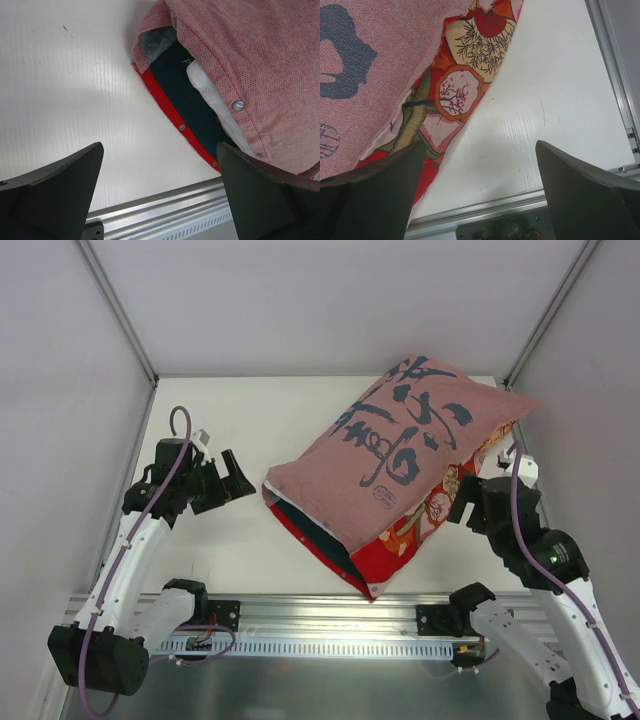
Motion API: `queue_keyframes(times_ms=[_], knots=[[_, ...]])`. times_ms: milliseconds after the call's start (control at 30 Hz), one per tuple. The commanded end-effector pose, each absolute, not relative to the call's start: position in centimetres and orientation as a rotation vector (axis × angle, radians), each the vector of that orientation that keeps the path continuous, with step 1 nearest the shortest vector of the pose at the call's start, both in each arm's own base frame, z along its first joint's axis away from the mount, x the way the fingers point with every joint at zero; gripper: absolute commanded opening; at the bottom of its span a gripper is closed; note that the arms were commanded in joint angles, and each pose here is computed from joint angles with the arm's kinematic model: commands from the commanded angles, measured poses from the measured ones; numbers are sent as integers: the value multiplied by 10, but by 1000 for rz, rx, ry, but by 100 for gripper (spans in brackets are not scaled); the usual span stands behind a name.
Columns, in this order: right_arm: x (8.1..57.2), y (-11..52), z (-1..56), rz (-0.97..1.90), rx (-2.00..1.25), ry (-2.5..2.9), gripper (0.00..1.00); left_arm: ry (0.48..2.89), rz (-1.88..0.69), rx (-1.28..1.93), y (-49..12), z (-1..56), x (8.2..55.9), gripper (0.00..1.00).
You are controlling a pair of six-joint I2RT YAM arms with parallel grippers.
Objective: Remove the pillowcase from the pillow
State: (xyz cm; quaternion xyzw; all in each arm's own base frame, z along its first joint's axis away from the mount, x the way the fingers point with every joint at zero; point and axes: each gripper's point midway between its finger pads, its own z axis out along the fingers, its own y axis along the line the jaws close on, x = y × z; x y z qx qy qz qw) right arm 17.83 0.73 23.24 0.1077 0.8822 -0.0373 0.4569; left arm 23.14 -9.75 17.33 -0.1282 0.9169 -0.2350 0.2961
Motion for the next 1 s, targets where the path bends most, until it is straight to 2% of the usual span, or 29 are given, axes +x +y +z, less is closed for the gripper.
queue_keyframes(times_ms=[0, 300, 500, 733, 800, 833, 967], knots=[[174, 1, 232, -106, 289, 2158, 96, 2415, -668, -328, -102, 181, 230, 99], [171, 2, 229, -102, 279, 2175, 96, 2437, -740, -282, -111, 178, 221, 99], [176, 25, 234, 24, 179, 2197, 96, 2509, -797, -204, -140, 166, 199, 93], [179, 96, 241, 258, -77, 2230, 96, 2568, -859, -150, -176, 154, 181, 90], [186, 114, 245, 203, -133, 2218, 96, 2557, -889, -165, -183, 154, 184, 88], [176, 138, 246, 216, -271, 2204, 96, 2563, -891, -165, -185, 153, 183, 88], [177, 185, 251, -10, -500, 2139, 96, 2553, -834, -168, -179, 154, 189, 88]])
